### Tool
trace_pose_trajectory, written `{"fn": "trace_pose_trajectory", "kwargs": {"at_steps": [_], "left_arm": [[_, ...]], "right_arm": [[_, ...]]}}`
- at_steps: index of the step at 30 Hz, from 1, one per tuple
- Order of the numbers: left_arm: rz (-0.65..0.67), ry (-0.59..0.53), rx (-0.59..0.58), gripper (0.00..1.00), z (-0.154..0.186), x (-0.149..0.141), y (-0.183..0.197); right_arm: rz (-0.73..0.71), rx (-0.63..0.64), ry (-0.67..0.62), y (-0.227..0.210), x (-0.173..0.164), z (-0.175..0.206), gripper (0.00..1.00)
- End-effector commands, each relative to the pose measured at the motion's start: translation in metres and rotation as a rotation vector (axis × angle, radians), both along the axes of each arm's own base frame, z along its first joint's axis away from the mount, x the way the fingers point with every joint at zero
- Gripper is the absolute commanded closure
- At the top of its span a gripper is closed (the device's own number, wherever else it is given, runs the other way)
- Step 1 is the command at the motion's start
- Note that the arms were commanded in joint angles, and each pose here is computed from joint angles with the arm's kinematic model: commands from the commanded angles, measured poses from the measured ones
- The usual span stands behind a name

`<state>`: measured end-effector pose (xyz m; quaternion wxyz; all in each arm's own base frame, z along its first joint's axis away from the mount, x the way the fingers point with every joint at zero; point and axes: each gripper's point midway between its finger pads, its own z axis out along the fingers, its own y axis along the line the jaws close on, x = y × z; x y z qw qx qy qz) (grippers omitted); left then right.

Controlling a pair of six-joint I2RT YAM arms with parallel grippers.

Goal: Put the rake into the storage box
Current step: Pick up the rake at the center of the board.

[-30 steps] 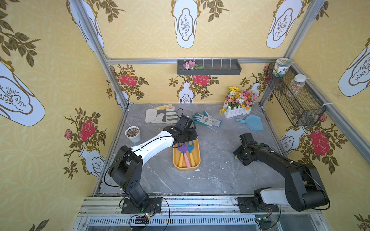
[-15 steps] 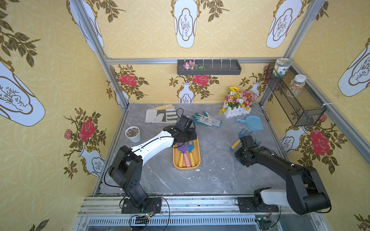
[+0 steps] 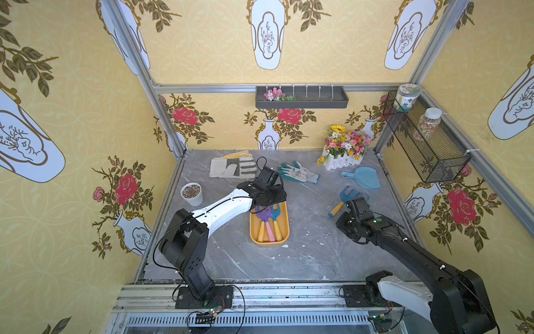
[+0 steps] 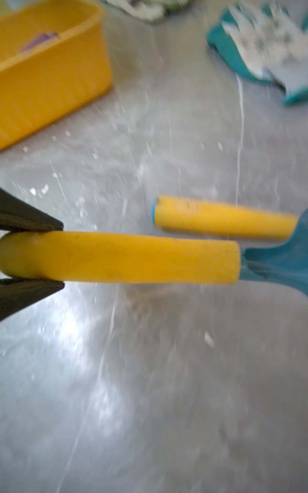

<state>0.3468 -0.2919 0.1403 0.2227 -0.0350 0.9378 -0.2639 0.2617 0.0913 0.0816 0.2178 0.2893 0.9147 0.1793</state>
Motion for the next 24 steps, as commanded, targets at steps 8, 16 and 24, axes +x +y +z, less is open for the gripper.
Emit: {"fn": "trace_pose_trajectory", "kwargs": {"at_steps": [8, 16, 24], "left_arm": [[-0.36, -0.126, -0.49, 0.35, 0.086, -0.018, -0.044], [-0.44, -0.134, -0.599, 0.35, 0.087, -0.037, -0.048], [-0.438, -0.185, -0.696, 0.35, 0.107, -0.038, -0.033]], "right_arm": [[0.463, 0.545, -0.494, 0.123, 0.049, 0.129, 0.76], [0.67, 0.804, -0.637, 0.161, 0.043, 0.182, 0.76], [0.801, 0.903, -0.611, 0.19, 0.025, 0.186, 0.76]]}}
